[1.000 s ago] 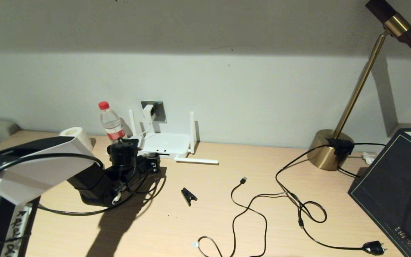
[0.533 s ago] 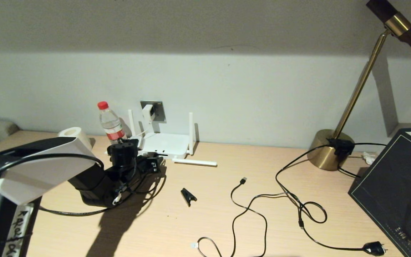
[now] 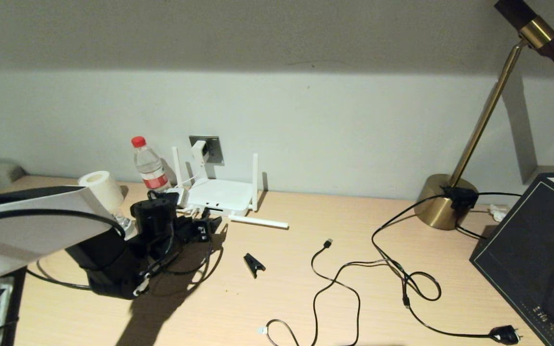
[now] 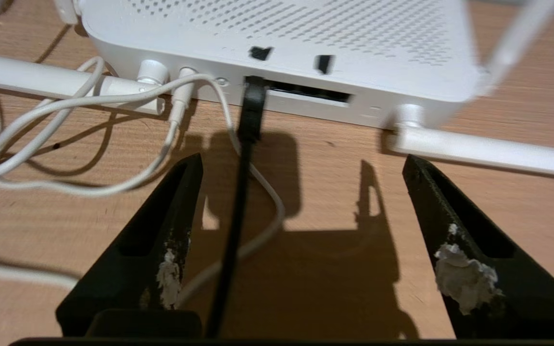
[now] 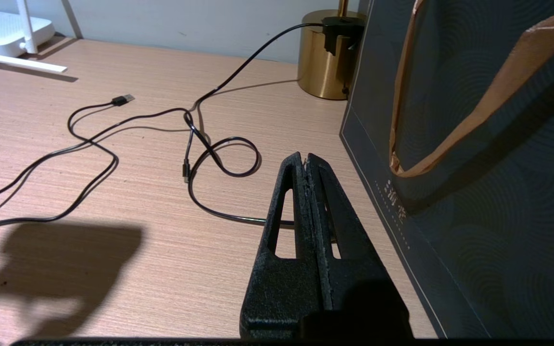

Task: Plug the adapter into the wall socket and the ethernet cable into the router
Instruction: Plug cable into router interface

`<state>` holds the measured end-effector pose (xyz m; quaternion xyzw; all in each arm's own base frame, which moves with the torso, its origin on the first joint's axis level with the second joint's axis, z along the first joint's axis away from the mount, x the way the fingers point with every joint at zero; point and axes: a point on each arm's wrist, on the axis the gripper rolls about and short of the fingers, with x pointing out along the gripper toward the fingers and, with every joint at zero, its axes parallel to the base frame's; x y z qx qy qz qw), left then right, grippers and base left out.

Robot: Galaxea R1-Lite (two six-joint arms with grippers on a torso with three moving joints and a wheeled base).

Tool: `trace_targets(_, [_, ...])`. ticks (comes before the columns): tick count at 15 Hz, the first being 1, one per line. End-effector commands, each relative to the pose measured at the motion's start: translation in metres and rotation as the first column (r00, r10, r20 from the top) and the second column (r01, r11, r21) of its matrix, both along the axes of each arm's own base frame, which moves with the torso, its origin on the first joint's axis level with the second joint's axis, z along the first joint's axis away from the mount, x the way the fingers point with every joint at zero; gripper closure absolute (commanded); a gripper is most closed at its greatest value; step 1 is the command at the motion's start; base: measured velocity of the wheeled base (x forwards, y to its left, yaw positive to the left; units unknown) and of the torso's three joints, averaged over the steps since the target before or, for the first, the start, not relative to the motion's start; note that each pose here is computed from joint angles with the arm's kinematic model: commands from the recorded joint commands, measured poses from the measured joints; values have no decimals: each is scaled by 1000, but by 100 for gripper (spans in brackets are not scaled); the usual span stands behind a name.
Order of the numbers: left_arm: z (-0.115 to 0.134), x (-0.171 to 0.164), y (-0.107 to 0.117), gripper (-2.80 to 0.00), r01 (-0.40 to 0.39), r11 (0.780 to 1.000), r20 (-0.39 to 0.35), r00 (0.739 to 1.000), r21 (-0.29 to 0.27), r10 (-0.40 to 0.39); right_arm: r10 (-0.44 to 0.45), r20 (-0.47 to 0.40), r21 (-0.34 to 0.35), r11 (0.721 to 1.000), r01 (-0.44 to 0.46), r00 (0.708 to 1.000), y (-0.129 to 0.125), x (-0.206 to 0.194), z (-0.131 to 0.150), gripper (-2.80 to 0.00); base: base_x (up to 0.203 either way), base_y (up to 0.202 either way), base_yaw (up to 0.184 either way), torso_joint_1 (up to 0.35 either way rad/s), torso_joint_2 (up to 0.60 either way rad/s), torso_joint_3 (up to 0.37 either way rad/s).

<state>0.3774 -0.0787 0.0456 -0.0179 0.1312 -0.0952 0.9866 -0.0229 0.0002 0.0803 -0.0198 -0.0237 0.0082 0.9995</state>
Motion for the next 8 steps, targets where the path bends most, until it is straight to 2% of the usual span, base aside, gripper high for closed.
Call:
trace_targets(1, [30, -31, 0, -280, 19, 1000, 70, 997, -5, -19, 1, -16, -1, 1000, -1, 1000, 0, 1, -4, 0, 0, 0, 0, 0, 0, 0])
trace_targets(3, [54, -52, 1, -280, 34, 999, 132, 991, -2, -34, 1, -17, -1, 1000, -1, 1000, 0, 1, -4, 0, 0, 0, 0, 0, 0, 0])
trace_targets(4, [68, -62, 2, 0, 38, 999, 169, 985, -2, -37, 1, -16, -1, 1000, -1, 1000, 0, 1, -4, 0, 0, 0, 0, 0, 0, 0])
trace_targets(6, [105, -81, 6, 0, 35, 999, 268, 963, -9, -31, 1, -17, -1, 1000, -1, 1000, 0, 1, -4, 0, 0, 0, 0, 0, 0, 0])
trace_targets(8, [157, -113, 14, 0, 34, 999, 375, 927, -13, -27, 1, -16, -1, 1000, -1, 1000, 0, 1, -4, 0, 0, 0, 0, 0, 0, 0])
